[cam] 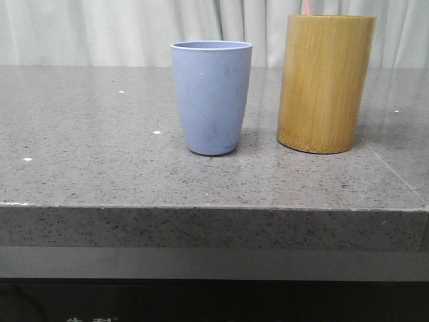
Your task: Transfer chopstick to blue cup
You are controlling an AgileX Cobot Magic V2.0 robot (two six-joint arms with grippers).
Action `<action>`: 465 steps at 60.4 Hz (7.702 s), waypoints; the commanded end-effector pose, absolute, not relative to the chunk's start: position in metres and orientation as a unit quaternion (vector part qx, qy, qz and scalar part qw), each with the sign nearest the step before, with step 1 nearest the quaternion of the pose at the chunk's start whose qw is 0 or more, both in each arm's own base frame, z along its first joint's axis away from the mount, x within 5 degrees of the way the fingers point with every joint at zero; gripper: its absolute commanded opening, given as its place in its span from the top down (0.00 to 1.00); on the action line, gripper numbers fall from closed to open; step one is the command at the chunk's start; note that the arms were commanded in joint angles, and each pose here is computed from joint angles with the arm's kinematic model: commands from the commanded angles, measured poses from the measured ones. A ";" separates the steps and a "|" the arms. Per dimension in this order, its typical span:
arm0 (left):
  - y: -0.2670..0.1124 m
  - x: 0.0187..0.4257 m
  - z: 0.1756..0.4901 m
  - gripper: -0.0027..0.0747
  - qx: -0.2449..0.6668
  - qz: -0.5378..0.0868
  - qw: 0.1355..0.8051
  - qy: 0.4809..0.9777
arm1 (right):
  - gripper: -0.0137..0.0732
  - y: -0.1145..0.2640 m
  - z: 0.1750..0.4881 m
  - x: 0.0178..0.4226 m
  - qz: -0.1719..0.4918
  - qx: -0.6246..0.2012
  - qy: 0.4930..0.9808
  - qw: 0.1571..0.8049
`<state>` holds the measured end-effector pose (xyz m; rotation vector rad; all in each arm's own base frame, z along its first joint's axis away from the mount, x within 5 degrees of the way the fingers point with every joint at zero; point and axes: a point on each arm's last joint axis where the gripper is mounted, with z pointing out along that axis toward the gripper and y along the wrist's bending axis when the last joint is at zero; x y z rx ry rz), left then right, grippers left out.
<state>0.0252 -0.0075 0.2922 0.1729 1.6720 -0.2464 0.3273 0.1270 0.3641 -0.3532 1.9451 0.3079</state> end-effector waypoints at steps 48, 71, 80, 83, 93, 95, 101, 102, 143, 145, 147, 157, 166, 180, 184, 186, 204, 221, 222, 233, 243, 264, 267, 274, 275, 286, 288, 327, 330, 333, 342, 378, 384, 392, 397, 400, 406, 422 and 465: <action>-0.008 0.025 0.306 0.99 0.068 -0.120 0.691 0.710 | 0.94 0.094 0.497 0.242 0.190 -0.075 0.612 0.764; -0.008 0.025 0.306 0.99 0.068 -0.120 0.691 0.710 | 0.94 0.162 0.480 0.240 0.272 -0.134 0.608 0.734; -0.008 0.025 0.306 0.99 0.068 -0.120 0.691 0.710 | 0.94 0.187 0.450 0.263 0.268 -0.153 0.646 0.698; -0.008 0.025 0.306 0.99 0.068 -0.120 0.691 0.710 | 0.94 0.193 0.438 0.272 0.264 -0.158 0.661 0.685; -0.008 0.025 0.306 0.99 0.068 -0.120 0.691 0.710 | 0.85 0.208 0.408 0.291 0.252 -0.169 0.696 0.650; -0.008 0.025 0.306 0.99 0.068 -0.120 0.691 0.710 | 0.81 0.209 0.405 0.292 0.251 -0.171 0.700 0.647; -0.008 0.025 0.306 0.99 0.068 -0.120 0.691 0.710 | 0.70 0.210 0.402 0.294 0.250 -0.172 0.704 0.642; -0.008 0.025 0.306 0.99 0.068 -0.120 0.691 0.710 | 0.68 0.210 0.401 0.294 0.250 -0.172 0.704 0.642; -0.008 0.025 0.306 0.99 0.068 -0.120 0.691 0.710 | 0.89 0.135 0.487 0.262 0.185 -0.203 0.762 0.587; -0.008 0.025 0.306 0.99 0.068 -0.120 0.691 0.710 | 0.92 0.127 0.489 0.261 0.178 -0.196 0.767 0.585; -0.008 0.025 0.306 0.99 0.068 -0.120 0.691 0.710 | 0.94 0.119 0.491 0.259 0.171 -0.189 0.771 0.584; -0.008 0.025 0.306 0.99 0.068 -0.120 0.691 0.710 | 0.94 0.081 0.495 0.245 0.136 -0.151 0.792 0.575; -0.008 0.025 0.306 0.99 0.068 -0.120 0.691 0.710 | 0.94 0.049 0.482 0.223 0.105 -0.107 0.804 0.575; -0.008 0.025 0.306 0.99 0.068 -0.120 0.691 0.710 | 0.94 0.024 0.437 0.177 0.076 -0.060 0.806 0.583; -0.008 0.025 0.306 0.99 0.068 -0.120 0.691 0.710 | 0.94 0.022 0.421 0.164 0.074 -0.056 0.801 0.592; -0.008 0.025 0.306 0.99 0.068 -0.120 0.691 0.710 | 0.94 0.021 0.413 0.155 0.073 -0.053 0.797 0.597; -0.008 0.025 0.306 0.99 0.068 -0.120 0.691 0.710 | 0.94 0.014 0.332 0.099 0.078 -0.023 0.760 0.645; -0.008 0.025 0.306 0.99 0.068 -0.120 0.691 0.710 | 0.94 0.014 0.297 0.066 0.096 -0.020 0.751 0.653; -0.008 0.025 0.306 0.99 0.068 -0.120 0.691 0.710 | 0.94 0.014 0.297 0.065 0.096 -0.020 0.750 0.655; -0.008 0.025 0.306 0.99 0.068 -0.120 0.691 0.710 | 0.94 0.014 0.298 0.065 0.096 -0.019 0.748 0.656; -0.008 0.025 0.306 0.99 0.068 -0.120 0.691 0.710 | 0.94 0.014 0.298 0.065 0.096 -0.019 0.748 0.656; -0.008 0.025 0.306 0.99 0.068 -0.120 0.691 0.710 | 0.94 0.014 0.298 0.065 0.096 -0.019 0.748 0.656; -0.008 0.025 0.306 0.99 0.068 -0.120 0.691 0.710 | 0.94 0.014 0.298 0.065 0.096 -0.019 0.748 0.656; -0.008 0.025 0.306 0.99 0.068 -0.119 0.691 0.710 | 0.94 0.014 0.298 0.065 0.096 -0.019 0.748 0.656; -0.008 0.025 0.306 0.99 0.068 -0.119 0.692 0.709 | 0.94 0.014 0.298 0.065 0.096 -0.019 0.748 0.656; -0.008 0.031 0.294 0.99 0.050 -0.113 0.712 0.691 | 0.94 0.014 0.298 0.065 0.096 -0.019 0.748 0.656; -0.008 0.032 0.290 0.99 0.042 -0.114 0.717 0.686 | 0.94 0.014 0.298 0.065 0.096 -0.019 0.748 0.656; -0.005 0.054 0.194 0.99 -0.041 -0.093 0.671 0.735 | 0.94 0.014 0.298 0.065 0.096 -0.019 0.748 0.656; -0.005 0.054 0.195 0.99 -0.041 -0.093 0.674 0.732 | 0.94 0.014 0.297 0.065 0.096 -0.019 0.749 0.656; -0.005 0.054 0.195 0.99 -0.041 -0.093 0.673 0.733 | 0.94 0.014 0.297 0.065 0.096 -0.019 0.749 0.656; -0.005 0.054 0.195 0.99 -0.041 -0.093 0.673 0.733 | 0.94 0.014 0.297 0.065 0.096 -0.019 0.749 0.656; -0.005 0.054 0.195 0.99 -0.041 -0.093 0.673 0.733 | 0.94 0.014 0.297 0.065 0.096 -0.019 0.749 0.656; -0.005 0.054 0.195 0.99 -0.041 -0.093 0.673 0.733 | 0.94 0.014 0.297 0.065 0.096 -0.019 0.749 0.656; -0.005 0.054 0.195 0.99 -0.041 -0.093 0.673 0.733 | 0.94 0.014 0.297 0.065 0.096 -0.019 0.749 0.656; -0.005 0.054 0.195 0.99 -0.041 -0.093 0.673 0.733 | 0.94 0.014 0.297 0.065 0.096 -0.020 0.749 0.656; -0.005 0.054 0.195 0.99 -0.041 -0.093 0.673 0.733 | 0.94 0.013 0.296 0.065 0.090 -0.022 0.748 0.657; -0.005 0.054 0.195 0.99 -0.041 -0.093 0.673 0.733 | 0.94 0.011 0.288 0.069 0.077 -0.018 0.738 0.670; -0.005 0.054 0.195 0.99 -0.041 -0.093 0.673 0.733 | 0.94 0.006 0.233 0.062 0.068 0.010 0.713 0.698; -0.005 0.054 0.195 0.99 -0.041 -0.093 0.673 0.733 | 0.94 0.005 0.195 0.055 0.060 0.003 0.720 0.691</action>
